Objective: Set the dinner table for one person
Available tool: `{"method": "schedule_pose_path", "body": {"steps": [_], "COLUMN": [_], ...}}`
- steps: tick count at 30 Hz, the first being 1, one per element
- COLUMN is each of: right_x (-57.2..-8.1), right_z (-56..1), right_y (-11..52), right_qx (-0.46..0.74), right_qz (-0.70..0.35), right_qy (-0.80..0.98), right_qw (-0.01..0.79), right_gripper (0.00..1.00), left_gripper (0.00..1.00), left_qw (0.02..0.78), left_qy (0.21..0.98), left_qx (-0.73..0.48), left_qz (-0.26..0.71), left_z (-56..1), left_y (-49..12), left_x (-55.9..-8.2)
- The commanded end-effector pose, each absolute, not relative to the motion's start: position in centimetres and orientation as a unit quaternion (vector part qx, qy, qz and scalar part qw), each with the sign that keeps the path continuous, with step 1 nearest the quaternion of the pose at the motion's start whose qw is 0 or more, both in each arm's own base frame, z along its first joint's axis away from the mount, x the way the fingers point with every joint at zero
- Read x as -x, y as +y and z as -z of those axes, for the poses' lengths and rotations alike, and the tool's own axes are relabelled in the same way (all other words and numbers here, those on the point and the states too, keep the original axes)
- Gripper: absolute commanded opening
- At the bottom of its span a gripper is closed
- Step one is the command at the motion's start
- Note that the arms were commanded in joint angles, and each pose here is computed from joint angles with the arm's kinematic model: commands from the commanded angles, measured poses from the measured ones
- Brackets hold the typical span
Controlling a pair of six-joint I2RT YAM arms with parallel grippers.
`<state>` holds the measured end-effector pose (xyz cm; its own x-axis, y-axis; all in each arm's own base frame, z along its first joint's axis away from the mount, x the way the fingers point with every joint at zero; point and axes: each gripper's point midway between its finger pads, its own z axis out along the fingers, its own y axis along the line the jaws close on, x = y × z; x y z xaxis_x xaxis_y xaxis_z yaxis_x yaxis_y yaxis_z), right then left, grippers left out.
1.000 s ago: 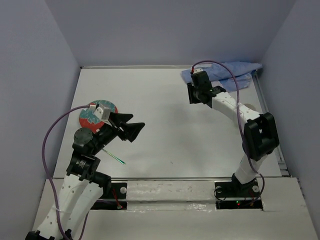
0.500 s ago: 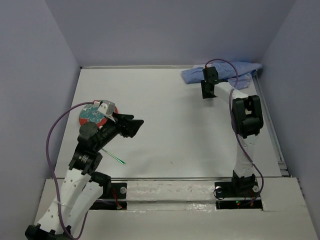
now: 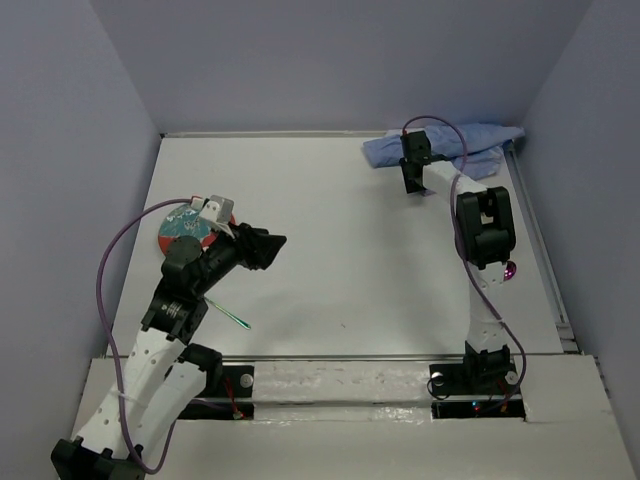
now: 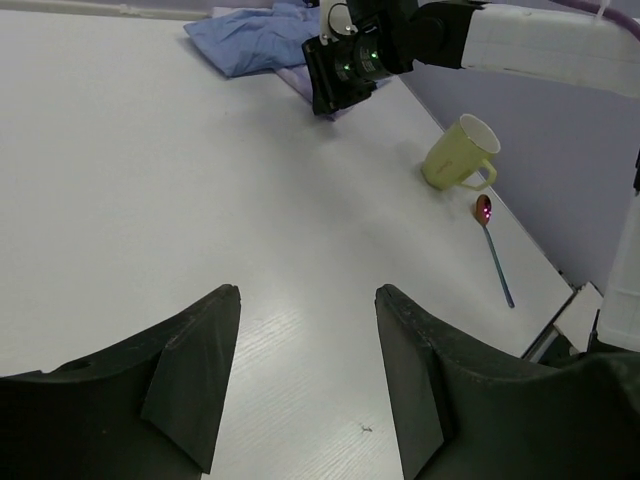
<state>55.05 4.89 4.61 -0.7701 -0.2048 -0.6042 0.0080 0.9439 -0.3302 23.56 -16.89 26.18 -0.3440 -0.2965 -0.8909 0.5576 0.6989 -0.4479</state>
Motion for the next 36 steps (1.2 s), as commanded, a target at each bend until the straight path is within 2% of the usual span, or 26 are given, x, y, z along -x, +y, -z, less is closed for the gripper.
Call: {"method": "schedule_pose_path", "body": {"steps": [1,5,8,14,17,21,26,29,36], "right_x": [-56.7,-56.5,-56.2,-53.4,-48.9,-42.4,-35.9,-33.2,-30.7], "right_z": [-5.9,-5.6,-5.3,-7.5,-9.6,-8.6,-7.7,-8.2,-9.0], "right_y": [4.4,4.1,3.9,7.8,15.2,18.5,19.1,19.2,18.9], "right_qx": [0.051,0.052,0.053,0.063,0.098,0.115,0.124,0.125,0.107], "right_qz": [0.171,0.180,0.184,0.150,0.083,0.058,0.041,0.025,-0.010], "right_qy": [0.917,0.918,0.918,0.918,0.913,0.916,0.921,0.920,0.919], "right_qw": [0.356,0.351,0.346,0.361,0.388,0.379,0.367,0.371,0.380], "right_gripper": [0.40,0.38,0.00,0.00,0.00,0.00,0.00,0.00,0.00], "left_gripper": [0.66,0.65,0.62,0.58,0.53,0.51,0.52,0.55,0.61], "left_qw": [0.582,0.576,0.575,0.561,0.523,0.500,0.494,0.503,0.503], "left_qy": [0.725,0.731,0.734,0.745,0.766,0.771,0.773,0.787,0.816], "left_qx": [-0.074,-0.068,-0.060,-0.042,-0.024,0.011,0.086,0.115,0.149], "left_qz": [0.362,0.359,0.355,0.359,0.373,0.395,0.389,0.339,0.241], "left_z": [-27.6,-27.2,-27.0,-26.1,-24.1,-22.5,-19.4,-17.4,-11.9], "left_y": [-16.3,-16.2,-16.1,-16.1,-16.9,-18.3,-19.0,-18.6,-17.4], "left_x": [-24.6,-24.9,-25.2,-25.5,-25.8,-25.7,-27.2,-28.5,-31.2]}}
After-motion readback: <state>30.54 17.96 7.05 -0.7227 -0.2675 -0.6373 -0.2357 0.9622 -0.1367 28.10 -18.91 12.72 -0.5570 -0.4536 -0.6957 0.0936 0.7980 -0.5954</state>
